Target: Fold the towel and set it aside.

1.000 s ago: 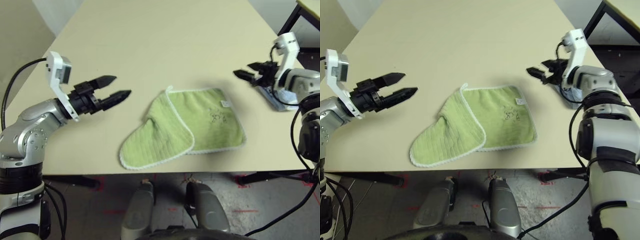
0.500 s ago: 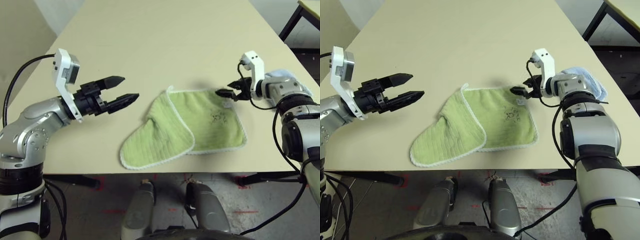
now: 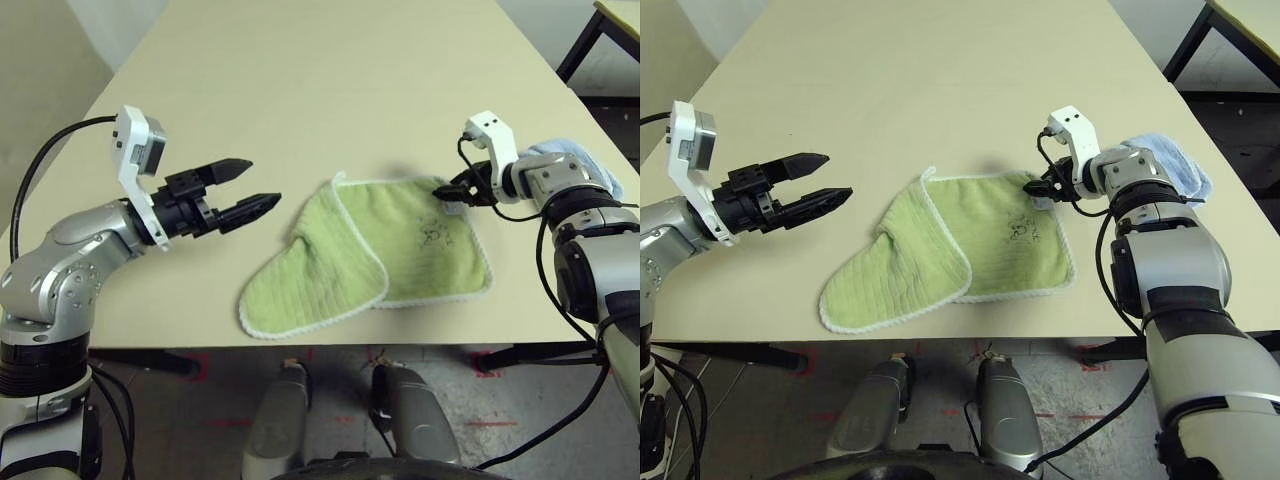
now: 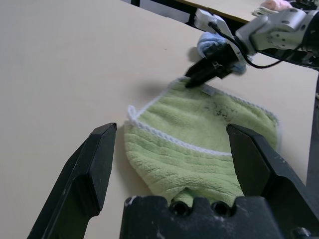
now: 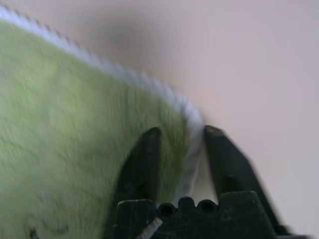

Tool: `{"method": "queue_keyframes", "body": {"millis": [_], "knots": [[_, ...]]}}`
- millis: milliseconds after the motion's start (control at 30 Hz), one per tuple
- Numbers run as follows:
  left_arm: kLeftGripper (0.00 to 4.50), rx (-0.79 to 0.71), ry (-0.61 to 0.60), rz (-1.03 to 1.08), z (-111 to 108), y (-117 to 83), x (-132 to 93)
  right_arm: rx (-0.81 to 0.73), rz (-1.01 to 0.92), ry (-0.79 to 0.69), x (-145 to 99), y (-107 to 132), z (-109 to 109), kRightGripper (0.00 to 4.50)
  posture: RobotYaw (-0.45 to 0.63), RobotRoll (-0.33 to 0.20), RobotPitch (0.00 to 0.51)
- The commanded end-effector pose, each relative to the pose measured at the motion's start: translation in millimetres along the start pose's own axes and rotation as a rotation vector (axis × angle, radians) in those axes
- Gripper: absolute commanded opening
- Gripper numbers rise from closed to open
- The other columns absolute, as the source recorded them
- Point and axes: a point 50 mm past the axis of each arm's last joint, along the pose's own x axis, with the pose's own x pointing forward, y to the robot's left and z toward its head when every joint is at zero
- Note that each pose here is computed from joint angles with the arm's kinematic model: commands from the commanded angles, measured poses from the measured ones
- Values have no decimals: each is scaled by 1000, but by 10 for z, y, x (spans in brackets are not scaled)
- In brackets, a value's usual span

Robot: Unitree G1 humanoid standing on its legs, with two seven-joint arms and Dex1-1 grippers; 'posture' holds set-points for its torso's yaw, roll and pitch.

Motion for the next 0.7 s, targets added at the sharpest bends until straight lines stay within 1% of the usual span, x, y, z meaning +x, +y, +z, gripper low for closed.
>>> {"method": "queue_keyframes", "body": {"millis": [33,67,100,333,400,467,500,567,633,667,700], "knots": [[4500,20,16,-27,-28,-50,40,-30,-45,-121,-75,-49,280,677,206,0,122],[4500,21,16,-32,-32,-56,51,-40,-57,-148,-101,-63,348,288,204,0,122],[4500,23,16,-37,-34,-62,66,-49,-67,-172,-127,-76,406,15,201,0,122],[4500,63,20,-102,4,-149,220,-142,-95,-330,-368,-124,893,15,185,0,116],[4500,62,17,-108,5,-151,240,-153,-48,-294,-390,-115,892,15,182,0,114],[4500,62,16,-106,-1,-142,257,-153,-12,-219,-380,-126,773,15,177,0,114],[4500,61,15,-105,-8,-139,264,-145,1,-148,-351,-142,619,230,180,0,115],[4500,59,15,-102,-25,-137,266,-109,-3,-90,-301,-163,393,712,184,0,117],[4500,57,11,-90,-35,-128,251,-72,-26,-89,-265,-173,275,1381,188,0,118],[4500,57,8,-84,-36,-123,244,-62,-34,-91,-256,-176,247,1789,188,0,118],[4500,50,-9,-67,-20,-107,215,-39,-43,-88,-235,-177,173,2194,197,0,122]]}}
